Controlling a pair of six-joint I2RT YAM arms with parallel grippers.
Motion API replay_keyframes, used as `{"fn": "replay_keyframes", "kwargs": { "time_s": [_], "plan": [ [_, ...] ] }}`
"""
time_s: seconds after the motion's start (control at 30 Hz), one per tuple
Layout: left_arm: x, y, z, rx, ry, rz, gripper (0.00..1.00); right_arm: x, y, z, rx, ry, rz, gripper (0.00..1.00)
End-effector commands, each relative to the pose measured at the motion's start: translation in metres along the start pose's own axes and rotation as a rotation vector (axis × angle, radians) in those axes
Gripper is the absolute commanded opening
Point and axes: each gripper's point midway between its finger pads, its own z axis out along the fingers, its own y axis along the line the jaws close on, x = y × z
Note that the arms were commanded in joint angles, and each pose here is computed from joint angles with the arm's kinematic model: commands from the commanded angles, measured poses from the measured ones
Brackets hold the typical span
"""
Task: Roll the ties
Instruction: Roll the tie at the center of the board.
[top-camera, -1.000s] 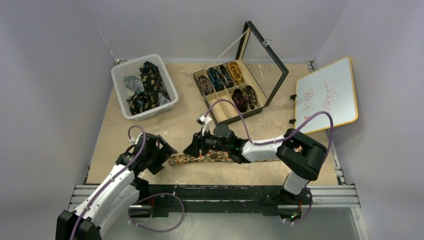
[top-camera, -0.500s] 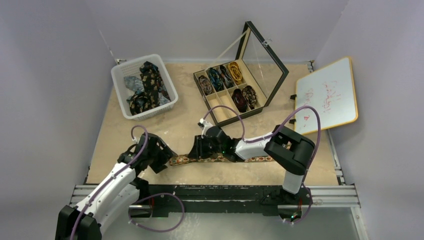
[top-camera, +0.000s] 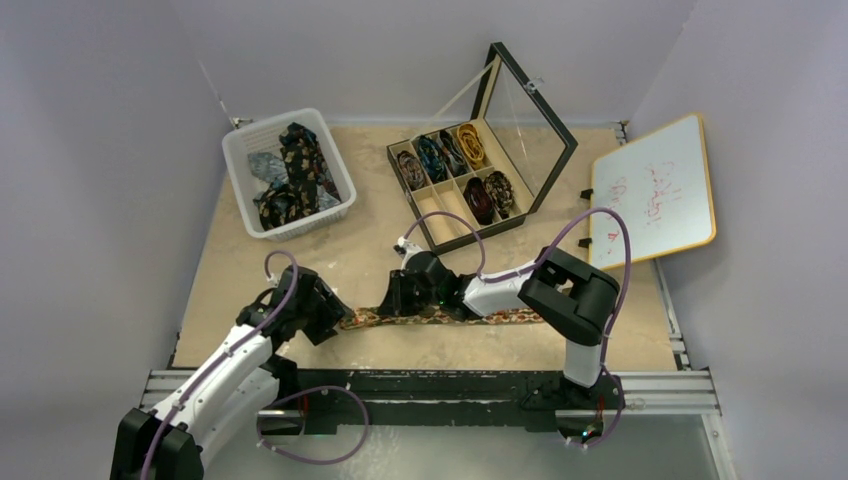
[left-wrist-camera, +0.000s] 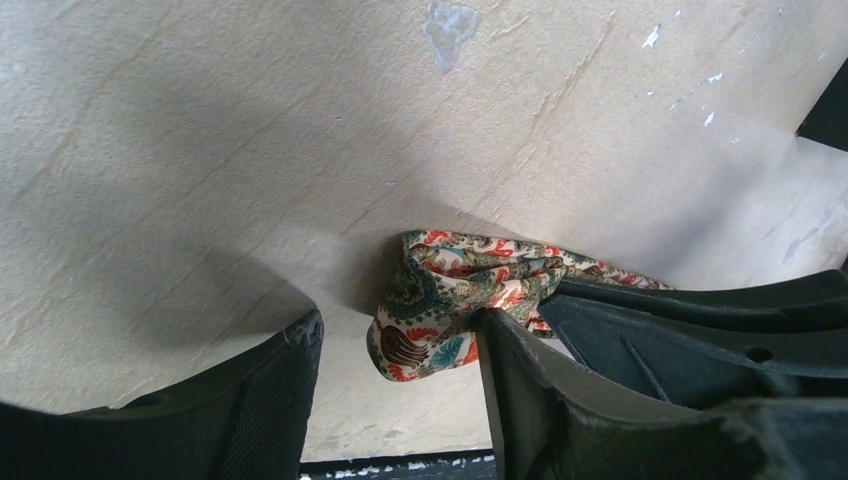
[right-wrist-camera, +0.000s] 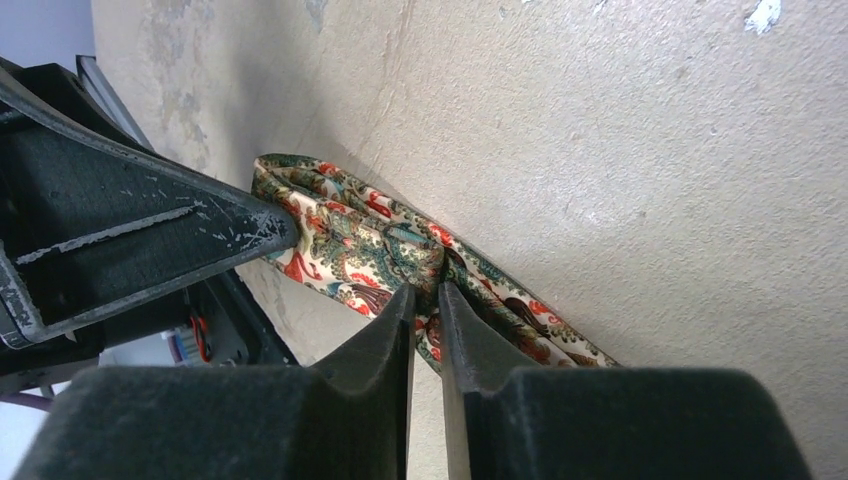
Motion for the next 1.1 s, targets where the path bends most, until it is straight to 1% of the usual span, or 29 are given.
{"fn": "replay_keyframes", "kwargs": {
  "time_s": [0.0,0.07,0.23,0.37,0.43,0.5,0.57,0.7,0.73,0.77,0.8,1.07],
  "plan": [
    [0.004,0.0,0.004,0.033,0.014,0.056,0.56,0.001,-0.014,0.004,0.058,0.008,0.019,0.15],
    [0.004,-0.003,0.005,0.051,0.014,0.071,0.55,0.003,-0.017,0.005,0.062,0.017,0.02,0.12],
    [0.0,-0.009,0.005,0.081,-0.005,0.094,0.53,0.005,-0.02,0.003,0.061,0.023,0.016,0.11],
    [-0.006,-0.012,0.006,0.092,-0.035,0.107,0.49,0.006,-0.021,0.003,0.061,0.032,0.009,0.1],
    [-0.008,-0.014,0.007,0.104,-0.047,0.117,0.44,0.006,-0.021,0.003,0.059,0.035,0.008,0.1],
    [-0.009,-0.015,0.009,0.11,-0.056,0.124,0.41,0.006,-0.022,0.003,0.059,0.04,0.008,0.1],
    [-0.01,-0.016,0.01,0.119,-0.06,0.134,0.36,0.006,-0.021,0.004,0.055,0.044,0.007,0.1],
    [-0.011,-0.018,0.01,0.137,-0.067,0.153,0.21,0.003,-0.015,0.004,0.038,0.052,-0.012,0.1],
    [-0.011,-0.019,0.011,0.14,-0.07,0.159,0.16,0.002,-0.013,0.004,0.034,0.054,-0.014,0.1],
    [-0.012,-0.02,0.011,0.145,-0.073,0.166,0.06,0.0,-0.011,0.004,0.03,0.052,-0.017,0.1],
    [-0.012,-0.021,0.011,0.146,-0.073,0.172,0.0,-0.002,-0.008,0.003,0.027,0.049,-0.021,0.11],
    [-0.02,-0.03,0.004,0.136,-0.097,0.219,0.0,-0.016,0.007,0.0,0.016,0.029,-0.043,0.17]
  ]
}}
